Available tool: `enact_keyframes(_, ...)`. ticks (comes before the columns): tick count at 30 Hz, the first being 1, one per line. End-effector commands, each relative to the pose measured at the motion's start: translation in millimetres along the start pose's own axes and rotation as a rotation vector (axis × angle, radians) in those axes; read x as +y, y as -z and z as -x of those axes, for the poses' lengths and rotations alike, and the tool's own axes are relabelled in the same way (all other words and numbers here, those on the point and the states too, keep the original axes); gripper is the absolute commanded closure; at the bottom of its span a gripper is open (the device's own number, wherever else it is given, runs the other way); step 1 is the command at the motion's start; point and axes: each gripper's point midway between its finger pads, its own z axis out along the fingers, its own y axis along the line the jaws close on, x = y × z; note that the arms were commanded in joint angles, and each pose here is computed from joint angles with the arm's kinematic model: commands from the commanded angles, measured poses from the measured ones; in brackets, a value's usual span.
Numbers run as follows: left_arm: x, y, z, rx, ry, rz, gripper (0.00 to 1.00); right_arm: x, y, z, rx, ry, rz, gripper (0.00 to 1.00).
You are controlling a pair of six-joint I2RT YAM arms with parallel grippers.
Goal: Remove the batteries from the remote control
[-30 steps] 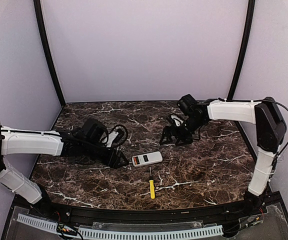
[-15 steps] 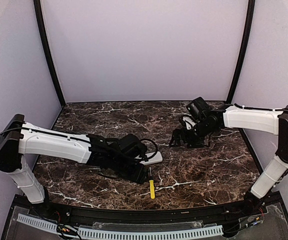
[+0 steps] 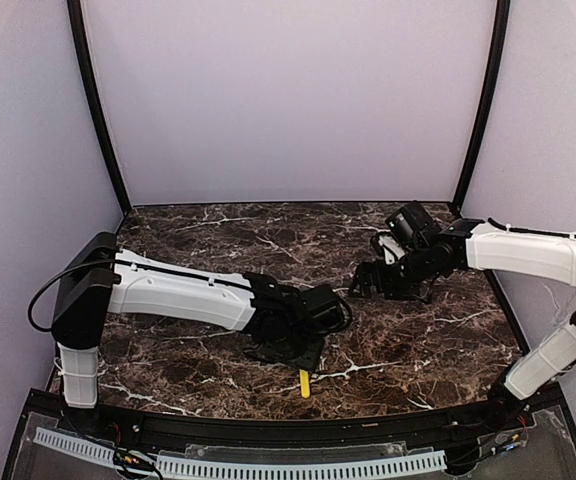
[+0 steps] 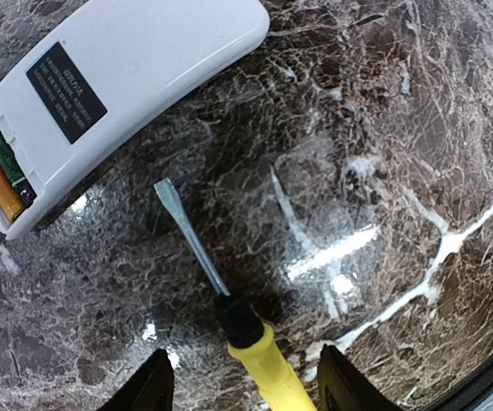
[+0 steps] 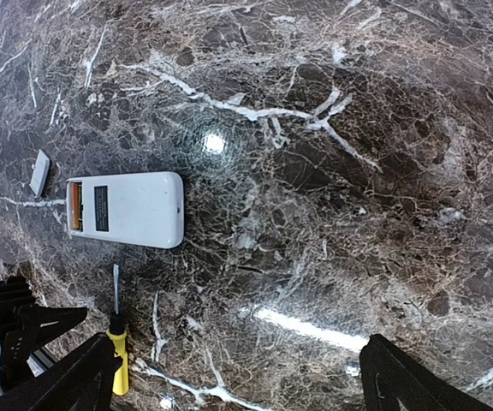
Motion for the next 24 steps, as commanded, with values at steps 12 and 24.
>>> enact_keyframes(12, -3, -19, -9, 0.084, -0.017, 0.055, 0.54, 3, 0, 1, -0.049, 0.031, 0.024, 0.01)
enact_keyframes(24, -1, -27, -11, 0.115, -0.012, 0.055, 0.89, 1, 1, -2, -0.047, 0.038, 0.021, 0.01)
